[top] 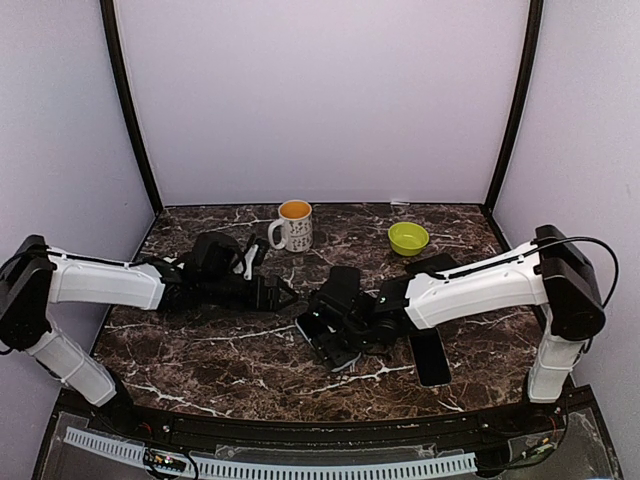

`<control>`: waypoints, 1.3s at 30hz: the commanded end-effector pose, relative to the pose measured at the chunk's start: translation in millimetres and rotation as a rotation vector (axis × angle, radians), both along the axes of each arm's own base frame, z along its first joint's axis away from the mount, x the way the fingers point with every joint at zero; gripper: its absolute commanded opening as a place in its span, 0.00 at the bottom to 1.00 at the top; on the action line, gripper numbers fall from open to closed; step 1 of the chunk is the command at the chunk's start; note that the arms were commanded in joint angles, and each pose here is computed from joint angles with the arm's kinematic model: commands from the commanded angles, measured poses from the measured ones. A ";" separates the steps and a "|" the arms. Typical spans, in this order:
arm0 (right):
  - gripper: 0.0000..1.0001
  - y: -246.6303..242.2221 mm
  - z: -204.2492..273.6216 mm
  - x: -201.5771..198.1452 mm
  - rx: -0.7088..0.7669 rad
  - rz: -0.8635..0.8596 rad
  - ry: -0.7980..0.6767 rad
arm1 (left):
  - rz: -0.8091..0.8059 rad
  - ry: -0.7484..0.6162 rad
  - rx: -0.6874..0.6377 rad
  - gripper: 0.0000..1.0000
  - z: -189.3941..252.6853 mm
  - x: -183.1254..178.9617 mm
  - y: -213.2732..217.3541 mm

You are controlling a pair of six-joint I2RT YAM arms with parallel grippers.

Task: Put the phone into the phone case
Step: Pick up the phone with the phone case at the center of the board, then pass from the right arm to the left

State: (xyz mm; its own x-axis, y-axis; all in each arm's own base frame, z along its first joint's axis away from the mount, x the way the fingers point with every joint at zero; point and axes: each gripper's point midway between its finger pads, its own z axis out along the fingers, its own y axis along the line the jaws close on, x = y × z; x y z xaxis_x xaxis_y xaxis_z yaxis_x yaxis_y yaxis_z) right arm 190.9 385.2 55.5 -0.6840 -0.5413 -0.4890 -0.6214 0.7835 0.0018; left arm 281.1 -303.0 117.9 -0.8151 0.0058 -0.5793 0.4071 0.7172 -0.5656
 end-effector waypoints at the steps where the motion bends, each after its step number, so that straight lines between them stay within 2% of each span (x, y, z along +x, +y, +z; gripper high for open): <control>1: 0.21 7.4 37.5 15.0 0.113 -0.035 -0.105 | -0.014 0.071 -0.183 0.90 9.4 -11.0 -32.4; 8: 0.20 8.3 57.2 22.0 0.171 -0.061 -0.162 | -0.034 0.149 -0.345 0.92 5.4 -14.9 -50.2; 11: 0.20 11.3 69.4 25.5 0.204 -0.065 -0.186 | -0.031 0.204 -0.371 0.92 -1.4 -15.7 -55.7; 13: 0.20 13.0 78.0 26.6 0.231 -0.067 -0.200 | -0.045 0.210 -0.416 0.90 1.2 -16.4 -59.8; 17: 0.20 14.9 90.3 27.7 0.282 -0.062 -0.225 | -0.079 0.184 -0.478 0.79 14.8 -17.8 -64.4; 23: 0.20 19.6 92.7 27.1 0.284 -0.040 -0.227 | -0.134 0.126 -0.542 0.53 38.0 -23.1 -68.6; 26: 0.20 20.1 94.5 27.0 0.294 -0.036 -0.229 | -0.142 0.104 -0.549 0.45 42.2 -25.1 -67.8; 29: 0.20 20.5 98.5 27.0 0.305 -0.035 -0.234 | -0.156 0.084 -0.552 0.34 47.1 -26.6 -67.8; 36: 0.21 18.7 104.5 28.1 0.317 -0.039 -0.248 | -0.184 0.070 -0.539 0.19 51.9 -29.9 -71.6; 39: 0.24 18.2 103.9 27.1 0.313 -0.036 -0.246 | -0.193 0.059 -0.541 0.07 54.8 -31.5 -72.8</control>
State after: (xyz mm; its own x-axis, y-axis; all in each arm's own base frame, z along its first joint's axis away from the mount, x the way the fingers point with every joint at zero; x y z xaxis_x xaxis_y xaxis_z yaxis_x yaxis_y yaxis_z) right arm 210.0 393.9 125.0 -0.5904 -0.4002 -0.7009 -0.6078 0.7918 0.0600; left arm 257.8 -370.1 149.9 -0.8839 -0.1433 -0.4452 0.3944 0.2835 -0.8741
